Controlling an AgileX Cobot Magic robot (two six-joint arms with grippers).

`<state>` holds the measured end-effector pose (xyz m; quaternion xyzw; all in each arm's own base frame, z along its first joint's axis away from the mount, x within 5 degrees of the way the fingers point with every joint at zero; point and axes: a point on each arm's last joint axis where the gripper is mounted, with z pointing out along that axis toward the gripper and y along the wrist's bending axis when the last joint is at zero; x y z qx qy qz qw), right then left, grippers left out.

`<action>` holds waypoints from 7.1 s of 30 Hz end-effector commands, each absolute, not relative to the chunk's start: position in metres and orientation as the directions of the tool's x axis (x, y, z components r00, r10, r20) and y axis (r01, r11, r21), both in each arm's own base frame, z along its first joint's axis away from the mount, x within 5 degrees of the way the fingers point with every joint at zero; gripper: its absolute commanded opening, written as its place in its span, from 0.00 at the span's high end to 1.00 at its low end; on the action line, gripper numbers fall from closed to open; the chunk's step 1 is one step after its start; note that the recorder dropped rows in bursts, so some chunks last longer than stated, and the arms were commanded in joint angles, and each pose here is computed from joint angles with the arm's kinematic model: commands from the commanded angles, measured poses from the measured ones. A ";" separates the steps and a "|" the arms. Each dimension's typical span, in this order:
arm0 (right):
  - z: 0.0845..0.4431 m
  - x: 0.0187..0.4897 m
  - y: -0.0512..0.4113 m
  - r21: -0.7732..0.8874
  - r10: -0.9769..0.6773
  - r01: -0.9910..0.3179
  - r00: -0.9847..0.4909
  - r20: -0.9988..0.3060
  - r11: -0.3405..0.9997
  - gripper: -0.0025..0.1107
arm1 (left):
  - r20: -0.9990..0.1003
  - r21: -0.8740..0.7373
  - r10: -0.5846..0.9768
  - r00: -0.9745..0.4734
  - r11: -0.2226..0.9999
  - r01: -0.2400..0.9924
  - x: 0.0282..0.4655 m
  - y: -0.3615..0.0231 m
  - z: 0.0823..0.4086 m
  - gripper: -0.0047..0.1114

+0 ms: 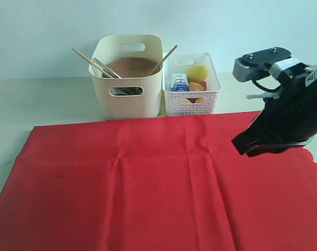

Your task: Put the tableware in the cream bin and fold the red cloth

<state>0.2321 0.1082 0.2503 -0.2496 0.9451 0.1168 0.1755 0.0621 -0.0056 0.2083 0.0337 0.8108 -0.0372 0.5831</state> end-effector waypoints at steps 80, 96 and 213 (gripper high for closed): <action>0.147 0.285 0.036 -0.041 -0.107 -0.106 -0.994 -0.023 0.994 0.98 | -0.064 -0.410 -0.089 -0.994 0.911 -0.056 0.300 0.030 0.152 0.76; 0.120 0.324 0.033 0.004 -0.029 -0.030 -0.998 -0.062 1.000 0.98 | -0.029 -0.447 -0.042 -0.999 0.894 -0.024 0.323 0.032 0.132 0.36; 0.225 0.311 0.009 -0.218 -0.021 0.028 -0.975 -0.220 0.975 0.98 | -0.439 -0.820 0.267 -0.858 0.271 0.504 0.327 -0.394 0.164 0.92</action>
